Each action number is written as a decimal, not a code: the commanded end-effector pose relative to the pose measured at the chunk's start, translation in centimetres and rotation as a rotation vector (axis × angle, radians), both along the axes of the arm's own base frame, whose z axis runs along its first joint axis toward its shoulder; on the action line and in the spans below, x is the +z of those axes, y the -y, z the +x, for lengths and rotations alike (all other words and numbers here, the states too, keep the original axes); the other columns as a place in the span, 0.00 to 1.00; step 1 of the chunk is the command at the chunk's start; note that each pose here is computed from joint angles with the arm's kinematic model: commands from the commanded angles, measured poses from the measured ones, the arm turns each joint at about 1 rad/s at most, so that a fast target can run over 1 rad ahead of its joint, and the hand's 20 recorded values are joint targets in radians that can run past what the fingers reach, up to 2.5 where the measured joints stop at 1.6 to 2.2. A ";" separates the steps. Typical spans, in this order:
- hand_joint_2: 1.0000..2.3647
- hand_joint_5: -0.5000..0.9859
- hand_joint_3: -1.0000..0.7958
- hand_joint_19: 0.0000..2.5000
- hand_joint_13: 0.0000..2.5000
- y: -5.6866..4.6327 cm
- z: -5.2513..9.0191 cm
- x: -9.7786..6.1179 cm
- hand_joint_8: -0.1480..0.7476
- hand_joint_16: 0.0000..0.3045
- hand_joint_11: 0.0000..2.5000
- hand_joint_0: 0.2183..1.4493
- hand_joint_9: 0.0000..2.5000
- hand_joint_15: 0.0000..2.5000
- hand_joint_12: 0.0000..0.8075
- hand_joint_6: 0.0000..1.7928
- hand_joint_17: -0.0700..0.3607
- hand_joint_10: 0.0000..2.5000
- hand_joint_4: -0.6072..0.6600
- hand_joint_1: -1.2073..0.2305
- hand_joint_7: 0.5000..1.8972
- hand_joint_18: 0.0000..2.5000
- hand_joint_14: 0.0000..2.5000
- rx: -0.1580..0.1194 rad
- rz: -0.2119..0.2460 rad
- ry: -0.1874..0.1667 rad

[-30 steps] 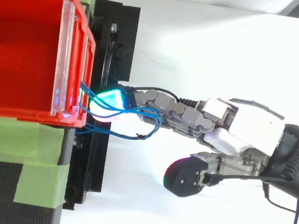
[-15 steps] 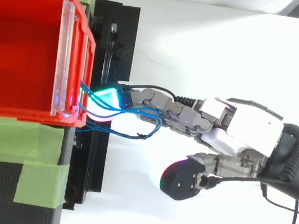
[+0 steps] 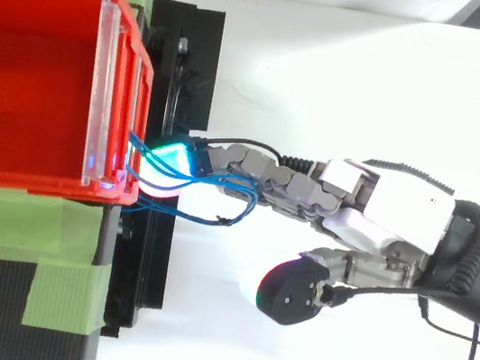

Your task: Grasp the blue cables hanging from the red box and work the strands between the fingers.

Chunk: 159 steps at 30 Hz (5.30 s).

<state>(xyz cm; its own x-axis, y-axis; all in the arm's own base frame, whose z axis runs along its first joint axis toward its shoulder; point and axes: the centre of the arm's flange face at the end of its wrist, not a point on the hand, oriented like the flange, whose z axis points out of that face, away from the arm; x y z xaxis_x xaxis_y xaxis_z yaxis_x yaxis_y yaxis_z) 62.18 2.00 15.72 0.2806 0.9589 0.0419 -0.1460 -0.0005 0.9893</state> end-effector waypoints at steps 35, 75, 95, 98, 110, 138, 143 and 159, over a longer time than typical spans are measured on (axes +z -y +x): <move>0.00 0.10 0.00 0.07 0.00 0.2 0.1 0.2 0.55 0.24 0.08 0.39 0.03 0.08 0.49 0.00 0.54 0.00 0.64 0.53 0.15 0.00 0.00 -0.017 -0.050 -0.018; 0.00 0.10 0.00 0.07 0.00 1.0 -0.2 0.2 0.55 0.24 0.08 0.39 0.03 0.08 0.49 0.00 0.54 0.00 0.63 0.53 0.15 0.00 0.00 -0.023 -0.127 -0.255; 0.00 0.10 0.00 0.08 0.00 0.9 0.5 0.6 0.56 0.24 0.09 0.40 0.05 0.09 0.50 0.00 0.54 0.00 0.64 0.53 0.15 0.00 0.00 0.036 -0.083 -0.190; 0.00 0.10 0.00 0.08 0.00 1.0 0.5 0.6 0.56 0.24 0.09 0.40 0.05 0.09 0.50 0.00 0.54 0.00 0.64 0.53 0.15 0.00 0.00 0.033 -0.071 -0.187; 0.00 0.10 0.00 0.09 0.00 1.3 0.9 1.1 0.57 0.24 0.12 0.40 0.07 0.10 0.50 0.00 0.54 0.00 0.64 0.52 0.15 0.00 0.00 0.045 -0.029 -0.138; 0.00 0.21 0.00 0.11 0.28 1.9 1.0 1.7 0.68 0.23 0.37 0.41 0.31 0.20 0.59 0.00 0.53 0.01 0.68 0.47 0.13 0.25 0.01 0.048 -0.027 -0.129; 0.00 0.22 0.00 0.17 0.35 1.9 1.0 1.7 0.68 0.24 0.45 0.42 0.34 0.31 0.64 0.00 0.54 0.01 0.69 0.47 0.14 0.33 0.01 0.048 -0.027 -0.129; 0.00 0.27 0.00 0.43 0.46 1.9 1.0 1.7 0.64 0.25 0.67 0.43 0.38 0.60 0.63 0.00 0.56 0.13 0.72 0.45 0.16 0.52 0.18 0.048 -0.027 -0.129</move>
